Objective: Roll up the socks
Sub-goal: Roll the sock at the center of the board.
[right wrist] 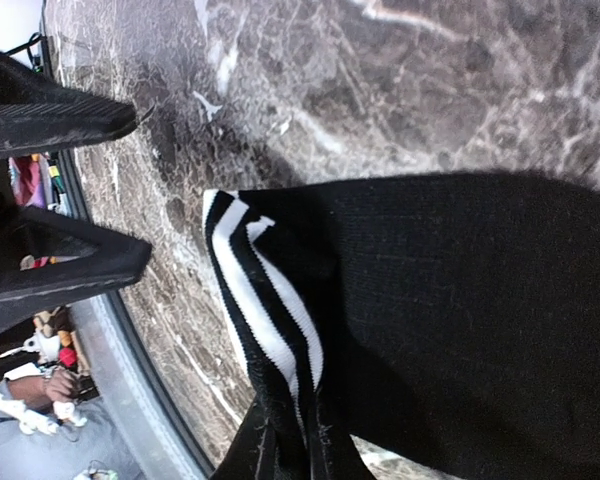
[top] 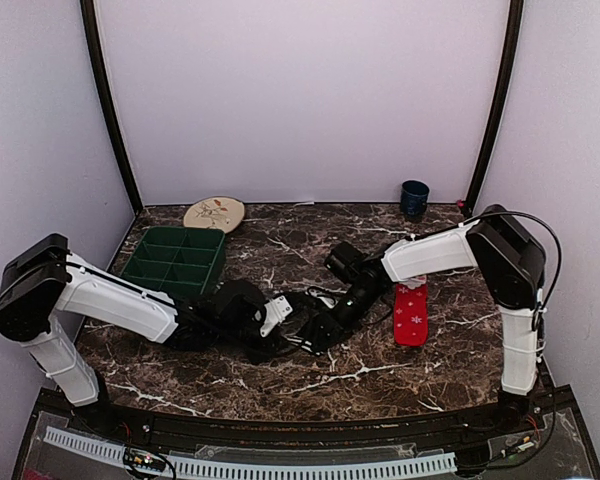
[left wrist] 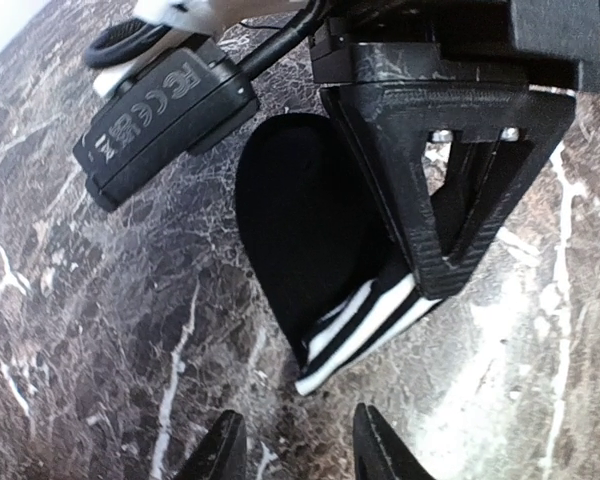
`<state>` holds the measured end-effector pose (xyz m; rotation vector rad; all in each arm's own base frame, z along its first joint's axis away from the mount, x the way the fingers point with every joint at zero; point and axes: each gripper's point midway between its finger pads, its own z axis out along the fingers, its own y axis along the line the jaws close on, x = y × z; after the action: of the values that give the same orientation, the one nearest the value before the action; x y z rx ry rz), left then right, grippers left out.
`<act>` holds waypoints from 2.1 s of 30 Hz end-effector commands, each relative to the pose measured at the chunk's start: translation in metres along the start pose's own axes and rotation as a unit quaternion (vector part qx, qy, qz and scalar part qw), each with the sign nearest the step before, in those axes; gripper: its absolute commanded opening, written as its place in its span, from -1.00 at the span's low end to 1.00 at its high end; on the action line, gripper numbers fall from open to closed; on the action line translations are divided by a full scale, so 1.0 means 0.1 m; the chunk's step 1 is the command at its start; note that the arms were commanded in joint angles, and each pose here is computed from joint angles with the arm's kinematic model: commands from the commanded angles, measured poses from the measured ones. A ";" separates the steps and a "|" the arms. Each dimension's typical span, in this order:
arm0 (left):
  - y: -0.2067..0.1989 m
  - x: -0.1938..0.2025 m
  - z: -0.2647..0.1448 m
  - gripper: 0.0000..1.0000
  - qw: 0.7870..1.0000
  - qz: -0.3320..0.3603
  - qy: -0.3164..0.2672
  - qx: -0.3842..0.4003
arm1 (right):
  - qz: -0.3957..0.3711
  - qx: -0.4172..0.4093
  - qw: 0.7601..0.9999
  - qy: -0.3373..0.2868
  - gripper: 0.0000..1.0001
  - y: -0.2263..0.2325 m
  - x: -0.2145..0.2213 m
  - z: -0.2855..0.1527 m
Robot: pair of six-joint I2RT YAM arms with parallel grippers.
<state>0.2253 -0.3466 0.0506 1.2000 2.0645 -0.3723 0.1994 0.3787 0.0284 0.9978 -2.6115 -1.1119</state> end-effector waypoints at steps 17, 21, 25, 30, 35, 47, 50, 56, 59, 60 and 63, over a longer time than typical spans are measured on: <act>-0.47 -0.19 0.05 -0.27 0.963 0.264 -0.052 0.007 | 0.072 -0.075 0.994 0.038 -0.81 0.10 0.20 -0.01; -0.56 -0.12 0.07 -0.28 0.958 0.282 -0.043 0.018 | 0.086 -0.082 0.992 0.038 -0.82 0.06 0.29 0.03; -0.65 -0.05 0.07 -0.28 0.953 0.300 -0.037 0.031 | 0.095 -0.094 0.991 0.033 -0.82 0.06 0.34 0.06; -0.77 0.05 0.08 -0.28 0.943 0.329 -0.027 0.050 | 0.108 -0.108 0.988 0.032 -0.82 0.07 0.38 0.09; -0.77 0.11 0.13 -0.28 0.934 0.355 -0.018 0.041 | 0.113 -0.112 0.987 0.034 -0.83 0.07 0.39 0.10; -0.64 0.06 0.28 -0.27 0.923 0.385 -0.010 -0.007 | 0.120 -0.116 0.985 0.041 -0.84 0.06 0.48 0.11; -0.65 0.08 0.32 -0.28 0.921 0.389 -0.002 -0.004 | 0.120 -0.117 0.985 0.041 -0.85 0.06 0.47 0.11; -0.69 0.20 0.33 -0.39 0.921 0.390 0.015 0.018 | 0.119 -0.119 0.985 0.044 -0.85 0.08 0.47 0.10; -0.72 0.26 0.33 -0.50 0.921 0.387 0.027 0.032 | 0.118 -0.120 0.985 0.042 -0.84 0.09 0.46 0.09; -0.73 0.28 0.34 -0.55 0.921 0.387 0.032 0.036 | 0.118 -0.120 0.985 0.042 -0.84 0.09 0.46 0.09; -0.75 0.34 0.34 -0.60 0.922 0.382 0.044 0.045 | 0.118 -0.121 0.985 0.042 -0.84 0.09 0.46 0.09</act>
<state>0.1797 -0.4005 0.0230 1.8595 1.4164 -0.0396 0.1555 0.3650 0.0218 0.6605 -2.3596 -1.2806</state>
